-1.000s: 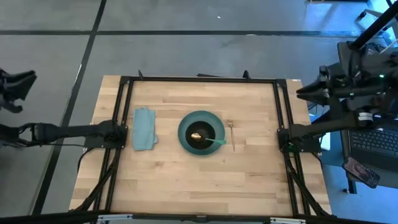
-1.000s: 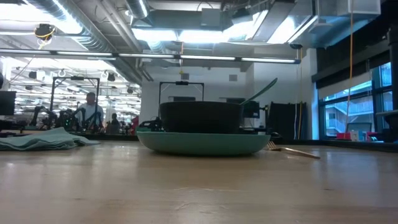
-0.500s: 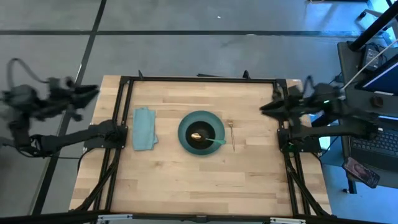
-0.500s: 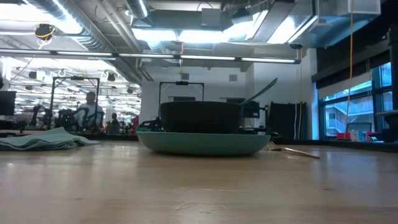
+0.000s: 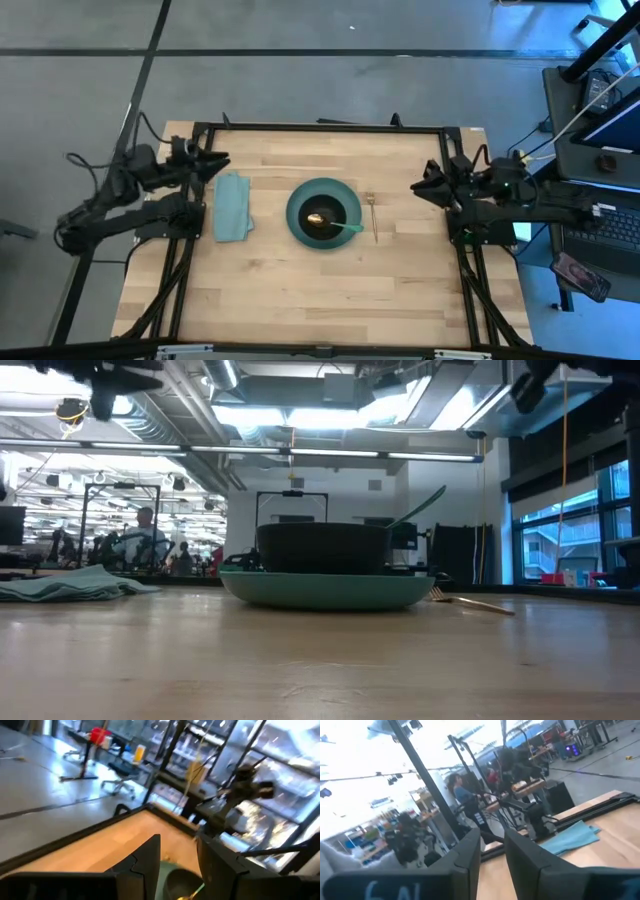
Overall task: Set table place
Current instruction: Return to Home Position
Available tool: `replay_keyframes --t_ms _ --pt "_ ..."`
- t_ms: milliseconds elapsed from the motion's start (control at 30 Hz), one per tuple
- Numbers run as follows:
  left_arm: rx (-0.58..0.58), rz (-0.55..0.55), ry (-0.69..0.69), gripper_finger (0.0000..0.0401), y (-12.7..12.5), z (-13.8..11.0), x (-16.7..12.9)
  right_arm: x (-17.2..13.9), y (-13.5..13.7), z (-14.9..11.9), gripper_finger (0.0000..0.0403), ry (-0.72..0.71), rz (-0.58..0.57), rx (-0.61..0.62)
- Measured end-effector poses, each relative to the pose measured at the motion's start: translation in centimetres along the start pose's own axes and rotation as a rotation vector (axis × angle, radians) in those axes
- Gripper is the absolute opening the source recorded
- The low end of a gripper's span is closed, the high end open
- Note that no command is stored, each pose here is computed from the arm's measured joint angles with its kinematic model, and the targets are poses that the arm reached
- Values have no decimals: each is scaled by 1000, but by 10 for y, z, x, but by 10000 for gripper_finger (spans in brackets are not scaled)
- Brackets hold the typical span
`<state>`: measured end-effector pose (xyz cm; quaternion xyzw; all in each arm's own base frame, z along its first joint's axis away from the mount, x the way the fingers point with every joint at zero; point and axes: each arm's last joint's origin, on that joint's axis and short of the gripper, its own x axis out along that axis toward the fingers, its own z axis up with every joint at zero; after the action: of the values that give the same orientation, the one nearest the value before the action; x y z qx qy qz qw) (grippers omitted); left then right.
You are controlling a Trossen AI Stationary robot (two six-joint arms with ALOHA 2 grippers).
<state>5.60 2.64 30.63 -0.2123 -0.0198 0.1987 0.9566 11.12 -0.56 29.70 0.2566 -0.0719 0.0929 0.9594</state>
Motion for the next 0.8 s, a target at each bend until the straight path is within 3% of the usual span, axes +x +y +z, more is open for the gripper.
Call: replay_keyframes --t_ms 200,467,800 --pt "-29 -144 -106 121 14 -36 16 -14 -10 -22 91 -65 13 21" --pt "-96 -58 -129 121 35 -83 38 -24 -24 -47 91 -65 -24 -25" --pt "-124 -32 -115 121 50 -117 48 -30 -41 -76 91 -68 -44 1"
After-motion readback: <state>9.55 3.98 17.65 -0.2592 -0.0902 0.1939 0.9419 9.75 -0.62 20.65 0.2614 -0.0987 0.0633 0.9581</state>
